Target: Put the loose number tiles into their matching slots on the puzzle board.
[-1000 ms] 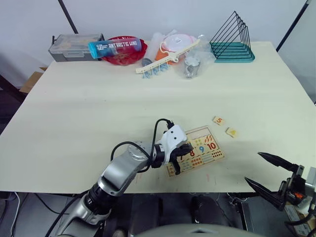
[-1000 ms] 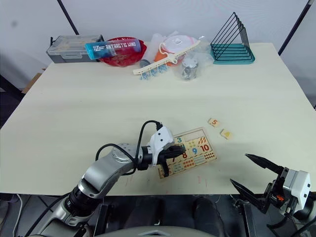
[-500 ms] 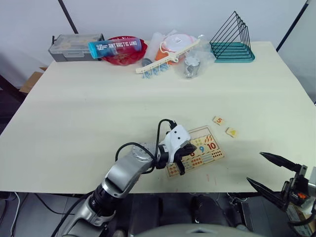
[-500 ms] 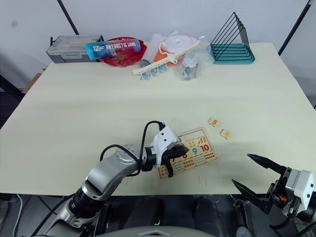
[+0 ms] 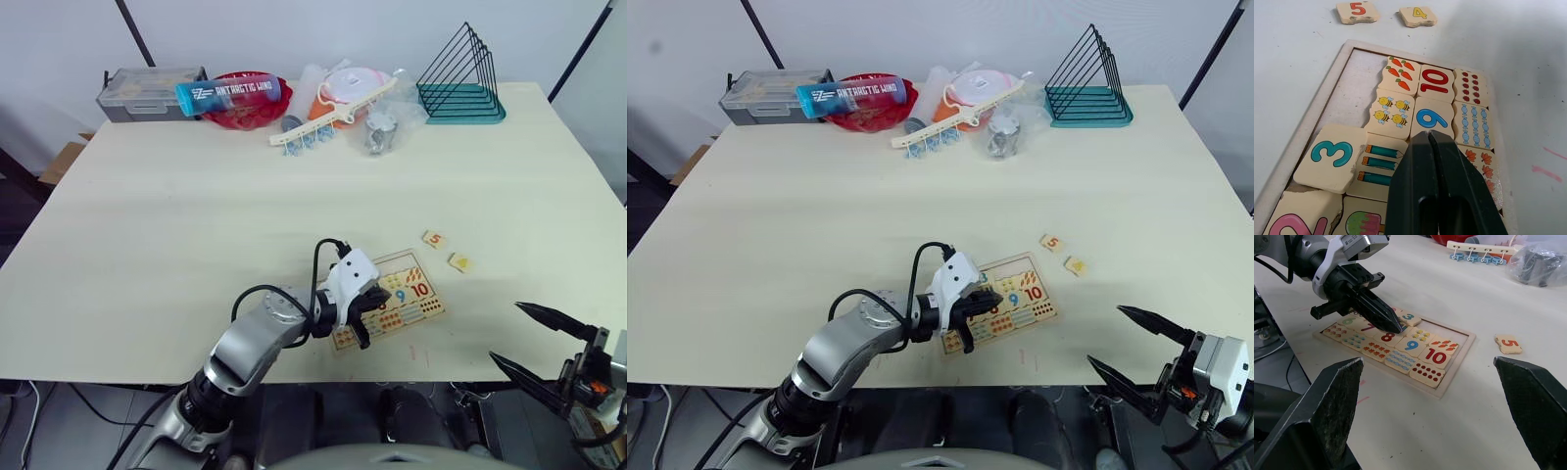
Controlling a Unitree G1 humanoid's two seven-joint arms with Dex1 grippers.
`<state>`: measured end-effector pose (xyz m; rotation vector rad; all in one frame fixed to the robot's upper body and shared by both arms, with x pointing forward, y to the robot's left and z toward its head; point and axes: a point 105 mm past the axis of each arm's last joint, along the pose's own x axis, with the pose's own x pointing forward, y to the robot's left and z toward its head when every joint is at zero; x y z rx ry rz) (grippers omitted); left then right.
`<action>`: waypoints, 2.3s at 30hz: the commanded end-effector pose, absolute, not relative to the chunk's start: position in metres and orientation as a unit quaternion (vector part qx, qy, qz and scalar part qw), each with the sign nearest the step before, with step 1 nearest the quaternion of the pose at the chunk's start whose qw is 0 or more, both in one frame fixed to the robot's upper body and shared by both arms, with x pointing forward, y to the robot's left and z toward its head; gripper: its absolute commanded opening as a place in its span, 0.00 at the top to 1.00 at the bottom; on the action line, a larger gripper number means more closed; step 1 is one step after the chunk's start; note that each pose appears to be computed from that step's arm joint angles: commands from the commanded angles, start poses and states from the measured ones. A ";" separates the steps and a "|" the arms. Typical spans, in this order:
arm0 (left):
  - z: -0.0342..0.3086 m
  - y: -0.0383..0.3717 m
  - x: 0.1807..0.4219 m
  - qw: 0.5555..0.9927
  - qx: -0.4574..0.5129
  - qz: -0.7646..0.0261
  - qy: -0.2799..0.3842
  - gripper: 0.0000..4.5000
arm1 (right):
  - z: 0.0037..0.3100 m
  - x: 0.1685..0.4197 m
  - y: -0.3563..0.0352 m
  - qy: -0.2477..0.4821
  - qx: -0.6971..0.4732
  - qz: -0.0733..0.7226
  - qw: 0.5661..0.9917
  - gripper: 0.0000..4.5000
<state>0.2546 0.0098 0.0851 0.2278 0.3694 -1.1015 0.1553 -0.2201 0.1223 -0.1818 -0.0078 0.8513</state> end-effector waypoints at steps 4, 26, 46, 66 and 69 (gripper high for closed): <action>0.091 0.009 0.256 0.833 0.110 -0.517 0.161 0.99 | 0.134 0.154 -0.219 -0.023 -0.106 0.415 0.903 0.00; 0.089 0.004 0.260 0.843 0.094 -0.504 0.163 0.99 | 0.133 0.154 -0.218 -0.023 -0.106 0.415 0.903 0.00; 0.089 -0.002 0.265 0.847 0.091 -0.499 0.160 0.99 | 0.132 0.155 -0.218 -0.024 -0.107 0.415 0.903 0.00; 0.081 -0.003 0.263 0.838 0.103 -0.506 0.178 0.99 | 0.132 0.154 -0.219 -0.023 -0.109 0.413 0.904 0.00; 0.079 -0.003 0.263 0.835 0.108 -0.507 0.183 0.99 | 0.132 0.154 -0.219 -0.023 -0.109 0.413 0.904 0.00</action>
